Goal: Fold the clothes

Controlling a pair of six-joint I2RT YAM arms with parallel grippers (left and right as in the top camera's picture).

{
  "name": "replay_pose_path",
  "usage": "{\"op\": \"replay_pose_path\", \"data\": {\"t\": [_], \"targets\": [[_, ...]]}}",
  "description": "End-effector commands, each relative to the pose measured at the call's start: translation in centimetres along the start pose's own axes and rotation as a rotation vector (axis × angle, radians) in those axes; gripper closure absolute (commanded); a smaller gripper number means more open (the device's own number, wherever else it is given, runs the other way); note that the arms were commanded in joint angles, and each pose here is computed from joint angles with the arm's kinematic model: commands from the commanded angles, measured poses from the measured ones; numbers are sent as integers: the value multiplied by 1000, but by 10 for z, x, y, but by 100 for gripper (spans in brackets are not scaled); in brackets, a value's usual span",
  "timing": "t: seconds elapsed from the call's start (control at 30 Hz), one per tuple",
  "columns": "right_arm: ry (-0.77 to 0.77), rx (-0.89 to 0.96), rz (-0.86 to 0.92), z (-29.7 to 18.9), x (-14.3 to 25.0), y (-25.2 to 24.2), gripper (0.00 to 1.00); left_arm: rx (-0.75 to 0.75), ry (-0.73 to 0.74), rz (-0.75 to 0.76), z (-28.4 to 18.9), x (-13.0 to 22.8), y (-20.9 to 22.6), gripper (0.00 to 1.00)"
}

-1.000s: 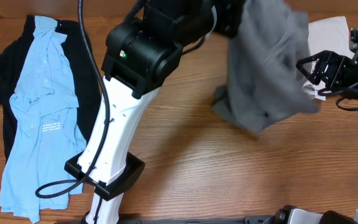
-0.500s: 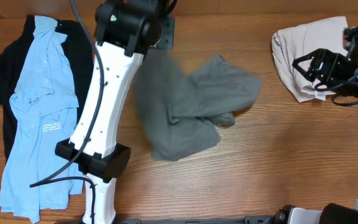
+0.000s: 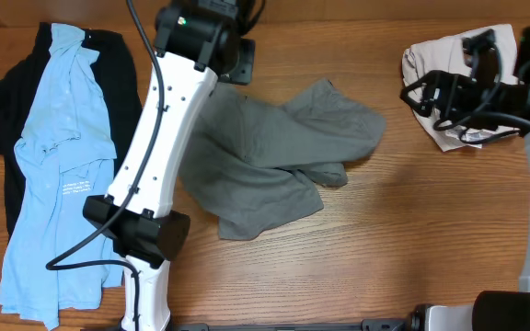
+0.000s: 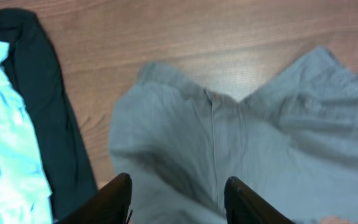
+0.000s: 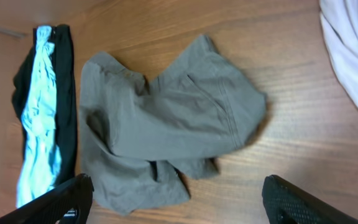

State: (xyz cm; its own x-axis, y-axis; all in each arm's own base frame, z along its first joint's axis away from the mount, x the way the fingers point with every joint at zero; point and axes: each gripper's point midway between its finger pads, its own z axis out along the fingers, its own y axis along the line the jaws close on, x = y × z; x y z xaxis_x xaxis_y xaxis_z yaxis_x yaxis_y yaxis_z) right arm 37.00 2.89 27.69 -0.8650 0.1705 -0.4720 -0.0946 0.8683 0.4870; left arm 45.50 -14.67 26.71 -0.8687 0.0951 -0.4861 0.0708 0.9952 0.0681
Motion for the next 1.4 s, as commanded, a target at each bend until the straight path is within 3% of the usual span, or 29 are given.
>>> {"op": "replay_pose_path", "data": {"t": [0.0, 0.23, 0.4, 0.7, 0.8, 0.87, 0.9, 0.93, 1.03, 1.3, 1.37], "targets": [[-9, 42, -65, 13, -5, 7, 7, 67, 11, -24, 14, -7, 17, 46], [16, 62, -125, 47, -12, 11, 6, 197, 69, -107, 69, -15, 50, 35], [108, 75, -52, 81, -2, -8, 10, 303, 137, -124, 122, -8, 56, 29], [193, 86, 10, 113, 9, -27, 10, 375, 279, -71, 205, 30, 44, 21], [190, 86, 9, 113, 8, -27, 15, 374, 325, -77, 227, 44, 42, 21], [191, 86, 9, 113, 8, -27, 19, 374, 357, -81, 238, 53, 41, 30], [192, 86, 10, 113, 8, -27, 20, 372, 377, -84, 242, 59, 41, 55], [192, 86, 10, 113, 8, -27, 23, 372, 393, -87, 241, 62, 41, 93], [191, 86, 10, 113, 8, -27, 24, 376, 431, -95, 233, 69, 40, 96], [213, 91, 52, 112, 14, -28, 24, 352, 767, -62, 183, 136, 15, 96], [225, 94, 67, 111, 17, -28, 25, 342, 779, -31, 181, 141, -1, 96]]}}
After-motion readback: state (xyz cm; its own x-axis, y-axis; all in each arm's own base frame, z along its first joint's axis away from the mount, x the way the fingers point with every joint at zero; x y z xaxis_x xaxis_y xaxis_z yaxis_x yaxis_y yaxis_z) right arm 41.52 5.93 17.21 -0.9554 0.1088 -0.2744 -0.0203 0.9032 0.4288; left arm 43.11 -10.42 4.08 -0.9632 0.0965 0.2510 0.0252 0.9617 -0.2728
